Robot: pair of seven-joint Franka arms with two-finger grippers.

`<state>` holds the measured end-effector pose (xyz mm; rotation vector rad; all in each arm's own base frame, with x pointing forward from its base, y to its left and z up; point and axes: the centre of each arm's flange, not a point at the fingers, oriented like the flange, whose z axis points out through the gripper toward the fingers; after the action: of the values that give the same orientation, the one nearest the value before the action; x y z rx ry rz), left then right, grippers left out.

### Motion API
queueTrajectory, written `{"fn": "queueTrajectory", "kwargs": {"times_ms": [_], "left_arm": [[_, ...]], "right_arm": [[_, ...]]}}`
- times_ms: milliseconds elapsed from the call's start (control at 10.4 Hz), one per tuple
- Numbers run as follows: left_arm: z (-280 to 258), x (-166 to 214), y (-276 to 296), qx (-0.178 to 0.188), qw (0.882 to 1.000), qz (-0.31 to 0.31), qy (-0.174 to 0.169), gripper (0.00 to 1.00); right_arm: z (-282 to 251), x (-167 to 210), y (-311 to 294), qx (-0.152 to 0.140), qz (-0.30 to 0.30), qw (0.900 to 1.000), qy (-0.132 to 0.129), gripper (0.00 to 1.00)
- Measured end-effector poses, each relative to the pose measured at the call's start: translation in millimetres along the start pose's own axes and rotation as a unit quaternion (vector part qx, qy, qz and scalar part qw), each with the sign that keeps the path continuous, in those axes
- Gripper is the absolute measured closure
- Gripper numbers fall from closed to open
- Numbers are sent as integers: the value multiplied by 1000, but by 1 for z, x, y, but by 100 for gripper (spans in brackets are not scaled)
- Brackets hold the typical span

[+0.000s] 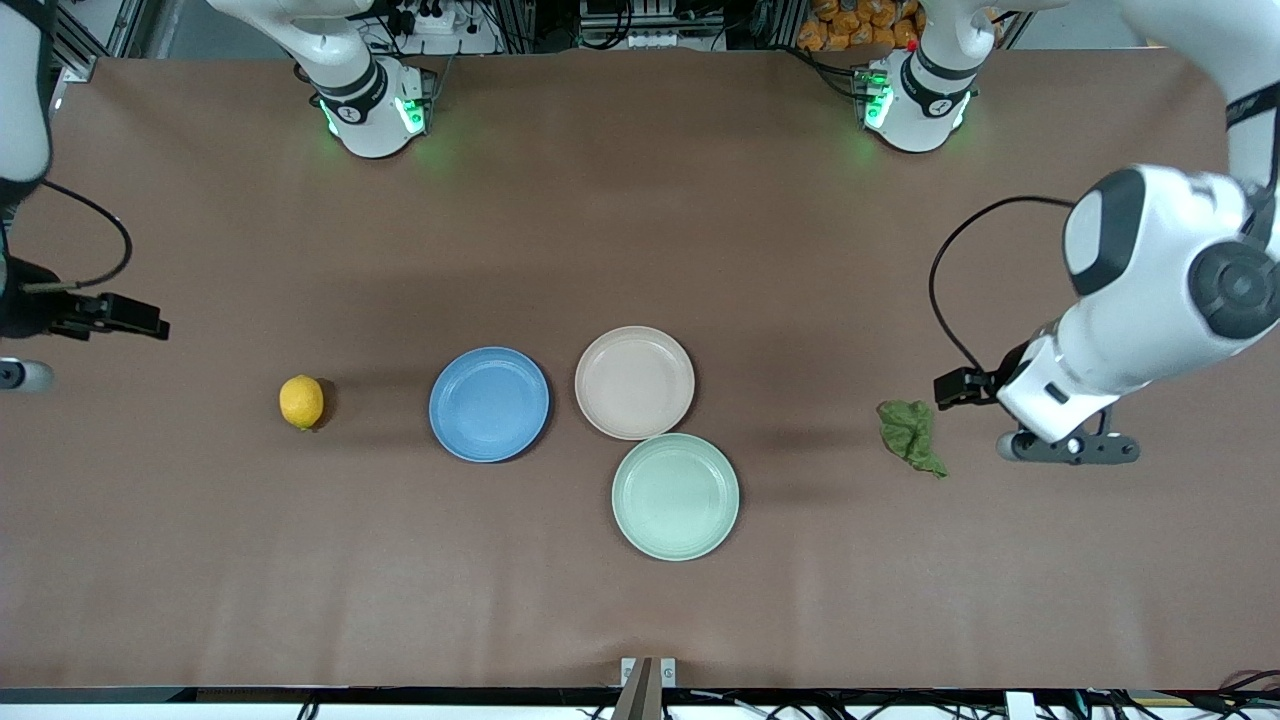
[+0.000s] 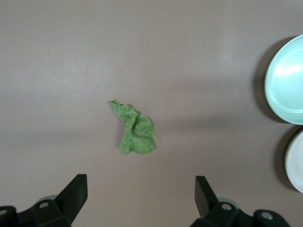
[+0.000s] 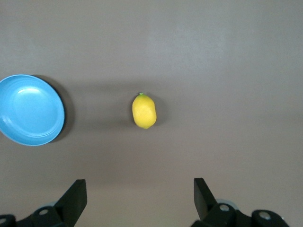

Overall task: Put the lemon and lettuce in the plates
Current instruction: 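Reach the right gripper to the lemon while the left gripper reaches the lettuce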

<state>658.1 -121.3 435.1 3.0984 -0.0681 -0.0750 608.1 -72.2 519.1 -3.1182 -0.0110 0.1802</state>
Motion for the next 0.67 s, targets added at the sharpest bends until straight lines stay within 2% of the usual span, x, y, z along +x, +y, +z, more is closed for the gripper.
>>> {"fn": "queueTrajectory", "kwargs": {"times_ms": [288,576,672], "left_arm": [[51,-4,-7,4,1000,-3,3,0],[120,-23,-8,7,1000,3,21,0],[136,-31,-9,7,1000,4,15,0]], "right_arm": [[65,9,10,-3,-14,1000,20,0],[133,20,9,-5,-17,1000,8,0],[149,26,10,-7,-17,1000,5,0]]}}
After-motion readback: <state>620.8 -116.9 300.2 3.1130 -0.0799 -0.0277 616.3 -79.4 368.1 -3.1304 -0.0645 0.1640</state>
